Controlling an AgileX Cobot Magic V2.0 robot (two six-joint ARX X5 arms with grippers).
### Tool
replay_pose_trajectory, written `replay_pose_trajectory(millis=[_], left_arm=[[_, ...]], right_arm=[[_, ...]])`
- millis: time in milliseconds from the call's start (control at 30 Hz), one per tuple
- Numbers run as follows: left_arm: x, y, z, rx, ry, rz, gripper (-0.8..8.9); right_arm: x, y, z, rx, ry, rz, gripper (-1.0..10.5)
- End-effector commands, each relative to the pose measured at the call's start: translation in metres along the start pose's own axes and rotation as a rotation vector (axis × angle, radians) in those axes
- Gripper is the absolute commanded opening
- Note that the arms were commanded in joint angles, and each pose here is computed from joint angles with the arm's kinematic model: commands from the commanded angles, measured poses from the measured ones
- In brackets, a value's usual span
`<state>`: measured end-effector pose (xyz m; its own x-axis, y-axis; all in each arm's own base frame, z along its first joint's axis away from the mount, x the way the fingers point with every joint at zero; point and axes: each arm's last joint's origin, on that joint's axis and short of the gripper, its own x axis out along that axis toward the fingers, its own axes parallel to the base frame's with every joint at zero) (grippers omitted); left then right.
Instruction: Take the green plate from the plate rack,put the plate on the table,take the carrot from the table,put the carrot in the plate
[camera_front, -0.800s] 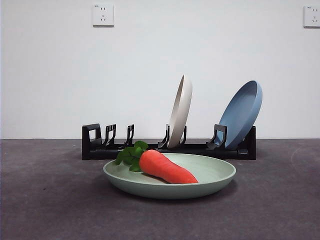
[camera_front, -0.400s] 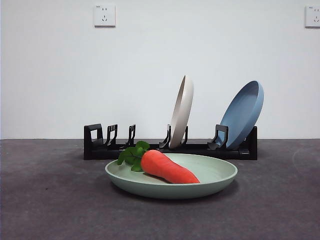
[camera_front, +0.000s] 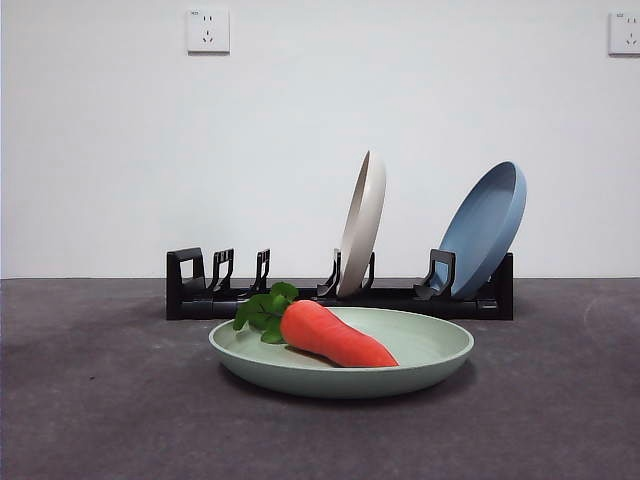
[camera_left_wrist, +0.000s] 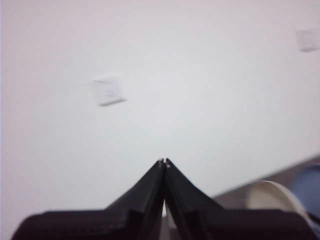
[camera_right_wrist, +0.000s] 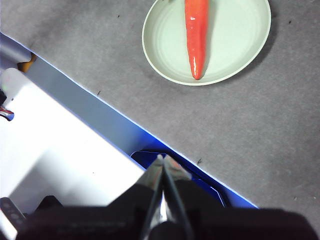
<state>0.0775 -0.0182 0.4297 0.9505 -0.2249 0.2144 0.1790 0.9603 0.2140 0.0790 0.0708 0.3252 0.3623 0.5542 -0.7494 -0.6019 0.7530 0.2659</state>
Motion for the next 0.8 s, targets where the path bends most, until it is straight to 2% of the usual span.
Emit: replay_pose_trajectory(millis=[33, 167, 400, 600, 800], left_arm=[[-0.004, -0.004, -0.043, 0.03, 0.038, 0.057, -0.03], [-0.015, -0.011, -0.099, 0.029, 0.068, 0.108, -0.03], [-0.029, -0.025, -0.184, -0.034, 0.195, 0.133, -0.03], [-0.038, -0.031, -0.226, -0.053, 0.247, 0.16, -0.03], [-0.043, -0.033, -0.248, -0.074, 0.27, 0.193, -0.03]], right_arm=[[0.001, 0.0, 0.0, -0.006, -0.001, -0.001, 0.0], [0.001, 0.0, 0.0, -0.005, -0.001, -0.001, 0.0], [0.001, 0.0, 0.0, -0.005, -0.001, -0.001, 0.0], [0.001, 0.0, 0.0, -0.006, -0.001, -0.001, 0.0], [0.001, 0.0, 0.0, -0.005, -0.001, -0.001, 0.0]])
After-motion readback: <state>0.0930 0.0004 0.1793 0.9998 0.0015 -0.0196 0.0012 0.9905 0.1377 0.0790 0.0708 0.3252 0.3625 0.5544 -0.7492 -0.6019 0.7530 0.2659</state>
